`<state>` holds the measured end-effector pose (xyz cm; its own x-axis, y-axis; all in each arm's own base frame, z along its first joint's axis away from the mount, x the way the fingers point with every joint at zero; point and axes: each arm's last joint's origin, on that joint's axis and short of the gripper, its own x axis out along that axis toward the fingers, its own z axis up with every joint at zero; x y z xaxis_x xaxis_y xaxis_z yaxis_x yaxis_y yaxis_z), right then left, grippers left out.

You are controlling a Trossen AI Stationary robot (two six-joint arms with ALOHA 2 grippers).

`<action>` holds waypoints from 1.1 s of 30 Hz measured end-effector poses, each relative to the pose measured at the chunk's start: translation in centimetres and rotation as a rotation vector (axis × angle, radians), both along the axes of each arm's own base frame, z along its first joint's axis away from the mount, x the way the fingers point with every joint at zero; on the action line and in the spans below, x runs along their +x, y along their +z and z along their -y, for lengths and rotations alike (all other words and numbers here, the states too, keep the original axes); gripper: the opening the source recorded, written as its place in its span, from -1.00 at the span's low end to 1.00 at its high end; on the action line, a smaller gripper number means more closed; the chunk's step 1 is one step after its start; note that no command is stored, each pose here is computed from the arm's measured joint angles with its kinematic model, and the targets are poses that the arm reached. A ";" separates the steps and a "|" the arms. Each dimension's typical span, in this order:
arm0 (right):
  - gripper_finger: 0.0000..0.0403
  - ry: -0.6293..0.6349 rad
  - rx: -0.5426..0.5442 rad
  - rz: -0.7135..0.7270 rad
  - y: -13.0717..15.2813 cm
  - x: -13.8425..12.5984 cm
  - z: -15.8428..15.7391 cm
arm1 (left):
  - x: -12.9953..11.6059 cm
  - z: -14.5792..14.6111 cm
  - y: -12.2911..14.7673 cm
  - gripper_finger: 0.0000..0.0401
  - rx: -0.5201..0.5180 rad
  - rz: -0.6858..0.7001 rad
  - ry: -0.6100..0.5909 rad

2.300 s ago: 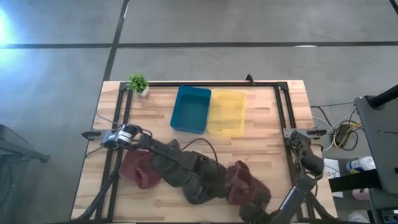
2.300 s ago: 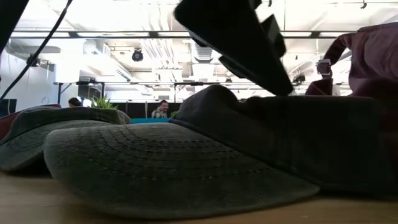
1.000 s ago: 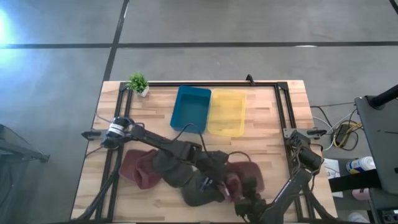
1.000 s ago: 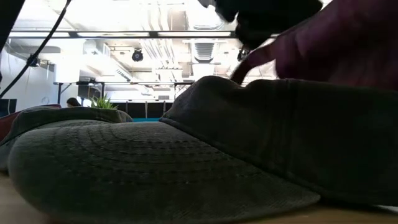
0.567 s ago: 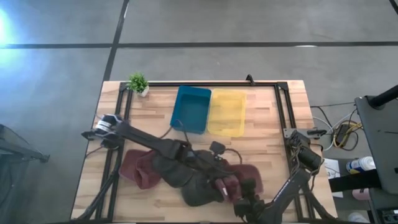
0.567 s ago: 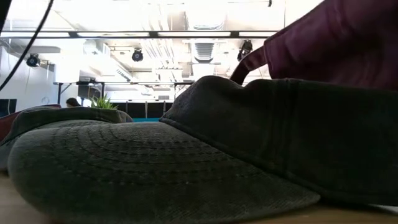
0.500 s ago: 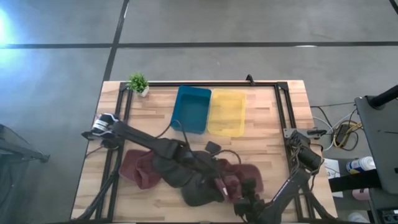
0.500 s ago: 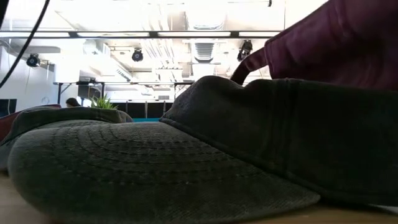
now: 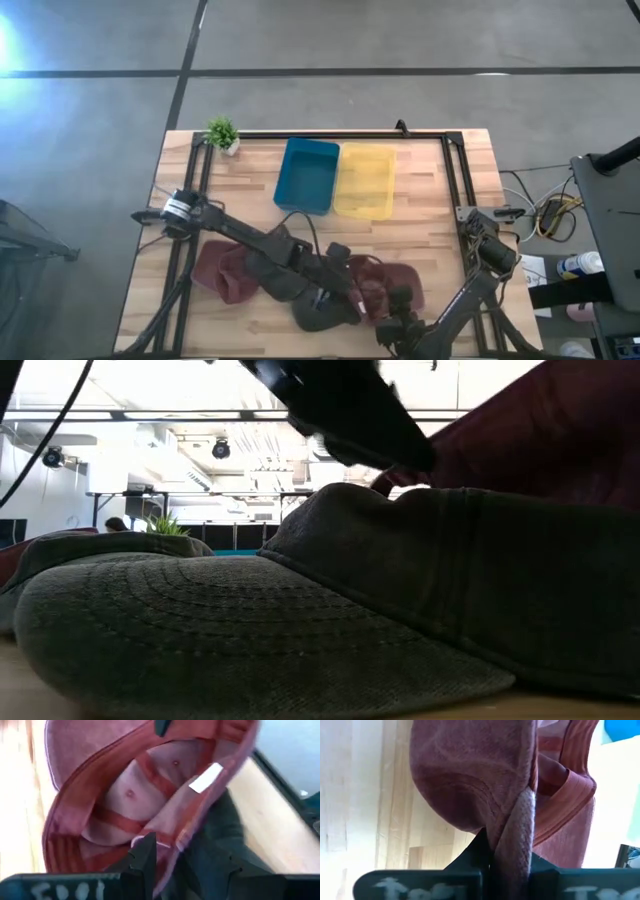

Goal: Pick & Place hat
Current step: Put the right red cap into the yellow bin

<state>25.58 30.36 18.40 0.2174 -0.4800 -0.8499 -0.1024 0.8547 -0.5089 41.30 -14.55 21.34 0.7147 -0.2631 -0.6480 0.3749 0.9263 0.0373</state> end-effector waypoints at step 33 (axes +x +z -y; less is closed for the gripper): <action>-0.94 -0.001 -0.114 0.068 2.8 -1.9 1.3 | 3.6 0.5 11.9 -0.61 0.099 0.220 -0.180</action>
<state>23.67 29.07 21.18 0.2719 -0.5728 -0.7733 -0.0633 0.7912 -0.6083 44.90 -15.10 33.24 0.7882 -0.3419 -0.5117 0.5060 0.8333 0.2227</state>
